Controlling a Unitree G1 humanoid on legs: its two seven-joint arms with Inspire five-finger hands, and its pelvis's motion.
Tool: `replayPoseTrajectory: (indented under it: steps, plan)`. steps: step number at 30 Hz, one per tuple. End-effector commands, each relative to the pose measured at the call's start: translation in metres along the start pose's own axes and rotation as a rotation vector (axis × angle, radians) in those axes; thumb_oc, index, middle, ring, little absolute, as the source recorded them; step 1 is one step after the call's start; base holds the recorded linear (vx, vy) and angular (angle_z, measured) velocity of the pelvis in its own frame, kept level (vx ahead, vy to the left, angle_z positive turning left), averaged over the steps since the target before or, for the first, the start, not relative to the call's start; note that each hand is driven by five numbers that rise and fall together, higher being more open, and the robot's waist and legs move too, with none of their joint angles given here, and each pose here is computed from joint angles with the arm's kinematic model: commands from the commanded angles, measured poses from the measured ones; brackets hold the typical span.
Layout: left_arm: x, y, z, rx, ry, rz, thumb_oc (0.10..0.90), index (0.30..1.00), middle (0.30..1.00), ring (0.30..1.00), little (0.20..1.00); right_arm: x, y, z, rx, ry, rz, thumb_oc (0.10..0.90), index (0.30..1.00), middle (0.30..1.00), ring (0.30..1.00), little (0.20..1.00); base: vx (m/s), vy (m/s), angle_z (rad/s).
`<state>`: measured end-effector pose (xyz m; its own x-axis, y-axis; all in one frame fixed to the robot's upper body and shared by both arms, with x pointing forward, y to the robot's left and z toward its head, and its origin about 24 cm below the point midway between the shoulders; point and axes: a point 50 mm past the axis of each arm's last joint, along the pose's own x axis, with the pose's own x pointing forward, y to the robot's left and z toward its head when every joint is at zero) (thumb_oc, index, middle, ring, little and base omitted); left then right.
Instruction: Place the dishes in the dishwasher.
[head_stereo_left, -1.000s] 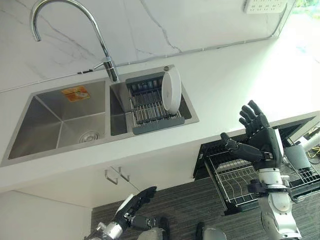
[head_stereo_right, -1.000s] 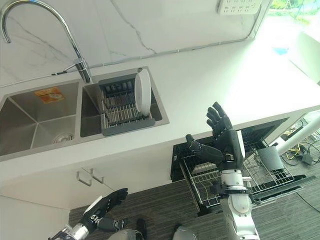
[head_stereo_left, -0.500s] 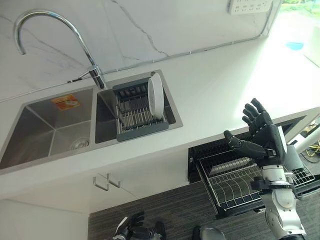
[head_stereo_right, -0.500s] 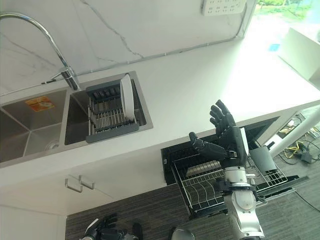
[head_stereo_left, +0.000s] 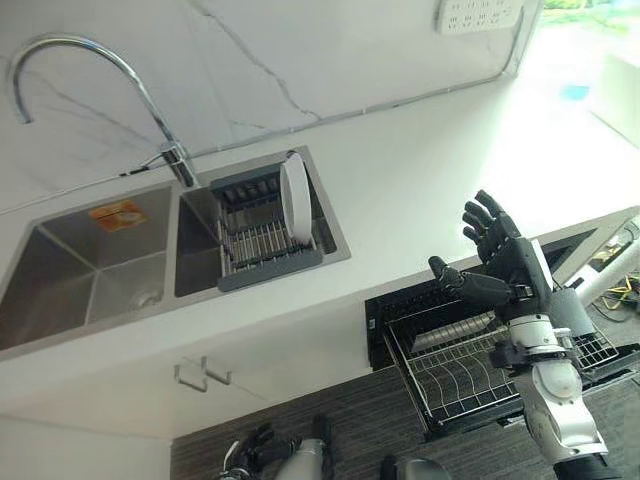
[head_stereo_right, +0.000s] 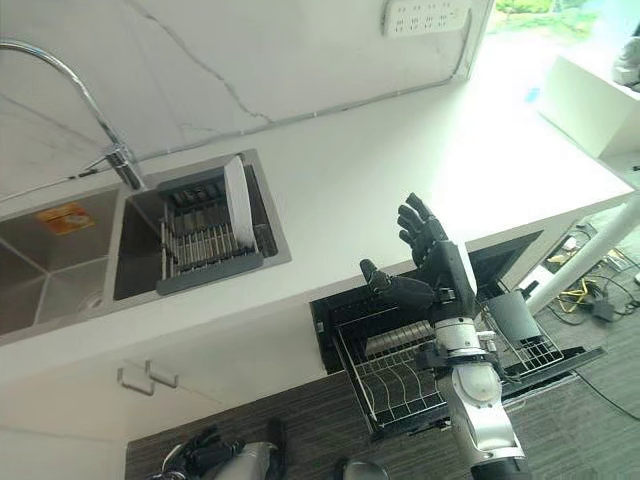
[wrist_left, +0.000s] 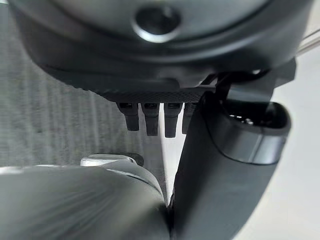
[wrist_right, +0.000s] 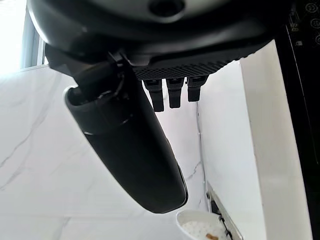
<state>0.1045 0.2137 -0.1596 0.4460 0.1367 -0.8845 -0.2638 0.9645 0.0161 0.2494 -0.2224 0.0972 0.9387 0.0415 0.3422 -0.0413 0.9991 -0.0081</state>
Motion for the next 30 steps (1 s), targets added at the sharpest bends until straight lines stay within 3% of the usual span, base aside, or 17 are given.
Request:
replayPoseTrajectory:
  steps: [1, 6, 17, 30]
  plan:
    - [-0.021, 0.031, -0.067, 0.103, 0.26, 0.108, 0.8, 0.9, 0.9, 0.9, 0.9, 0.034, 0.014, 0.065, 0.081, -0.34, 0.069, 0.8, 0.9, 0.9, 0.9, 0.9, 0.05, 0.003, 0.06]
    - [-0.022, 0.036, -0.07, 0.081, 0.279, 0.12, 0.8, 0.9, 0.9, 0.9, 0.9, 0.06, 0.016, 0.072, 0.093, -0.316, 0.07, 0.8, 0.9, 0.9, 0.9, 0.9, 0.03, 0.006, 0.1]
    - [-0.023, 0.04, -0.07, 0.133, 0.321, 0.112, 0.8, 0.9, 0.9, 0.9, 0.9, 0.087, 0.035, 0.077, 0.095, -0.257, 0.129, 0.8, 0.9, 0.9, 0.9, 0.9, 0.02, 0.014, 0.09]
    - [-0.026, 0.048, -0.075, 0.167, 0.355, 0.114, 0.8, 0.9, 0.9, 0.9, 0.9, 0.119, 0.045, 0.072, 0.115, -0.19, 0.048, 0.8, 0.9, 0.9, 0.9, 0.9, 0.05, 0.022, 0.13]
